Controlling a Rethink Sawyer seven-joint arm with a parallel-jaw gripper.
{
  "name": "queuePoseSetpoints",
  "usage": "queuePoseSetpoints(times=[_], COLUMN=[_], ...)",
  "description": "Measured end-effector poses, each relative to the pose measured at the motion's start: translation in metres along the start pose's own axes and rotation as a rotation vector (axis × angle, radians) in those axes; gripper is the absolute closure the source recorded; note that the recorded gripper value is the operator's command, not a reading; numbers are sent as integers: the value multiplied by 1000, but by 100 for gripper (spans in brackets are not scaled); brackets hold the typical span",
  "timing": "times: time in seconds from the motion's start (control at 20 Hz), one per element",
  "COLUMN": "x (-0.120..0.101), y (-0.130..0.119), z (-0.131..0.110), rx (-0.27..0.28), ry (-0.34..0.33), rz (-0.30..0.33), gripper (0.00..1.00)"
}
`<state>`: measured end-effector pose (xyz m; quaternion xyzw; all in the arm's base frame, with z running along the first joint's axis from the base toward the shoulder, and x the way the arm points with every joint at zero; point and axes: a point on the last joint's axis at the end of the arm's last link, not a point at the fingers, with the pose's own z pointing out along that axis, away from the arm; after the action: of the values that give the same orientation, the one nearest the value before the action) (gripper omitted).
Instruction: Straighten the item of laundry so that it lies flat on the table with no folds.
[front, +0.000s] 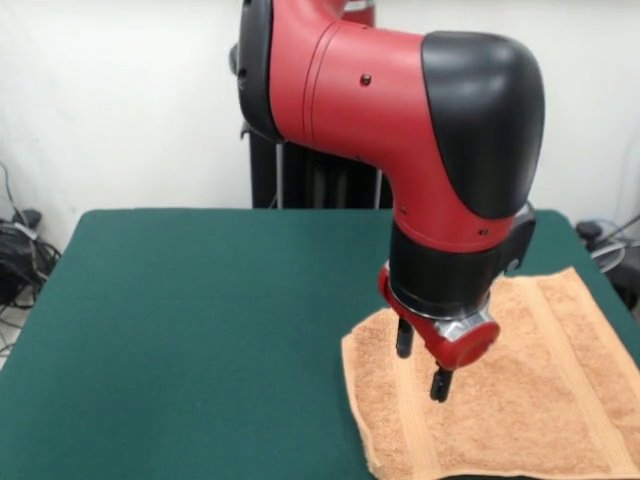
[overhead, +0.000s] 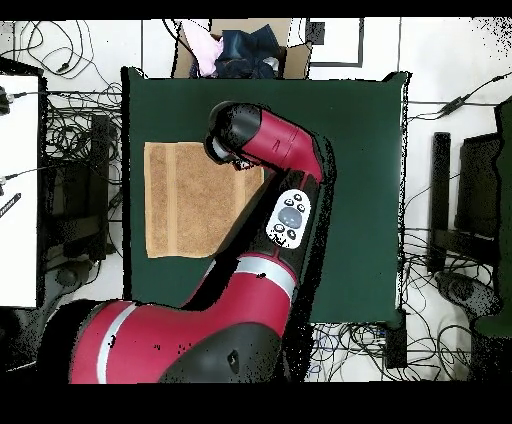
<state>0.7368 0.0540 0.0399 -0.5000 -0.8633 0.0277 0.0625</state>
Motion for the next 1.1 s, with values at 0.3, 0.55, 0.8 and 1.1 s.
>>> queuePoseSetpoints(times=[0.3,0.55,0.8,1.1], x=[5,11,17,33], y=[-14,-30,-42,-52], z=[-4,-5,2,18], rx=[27,58,78,74], ry=[-6,-7,15,46], rz=[-11,-22,-17,-10], gripper=[0,0,0,0])
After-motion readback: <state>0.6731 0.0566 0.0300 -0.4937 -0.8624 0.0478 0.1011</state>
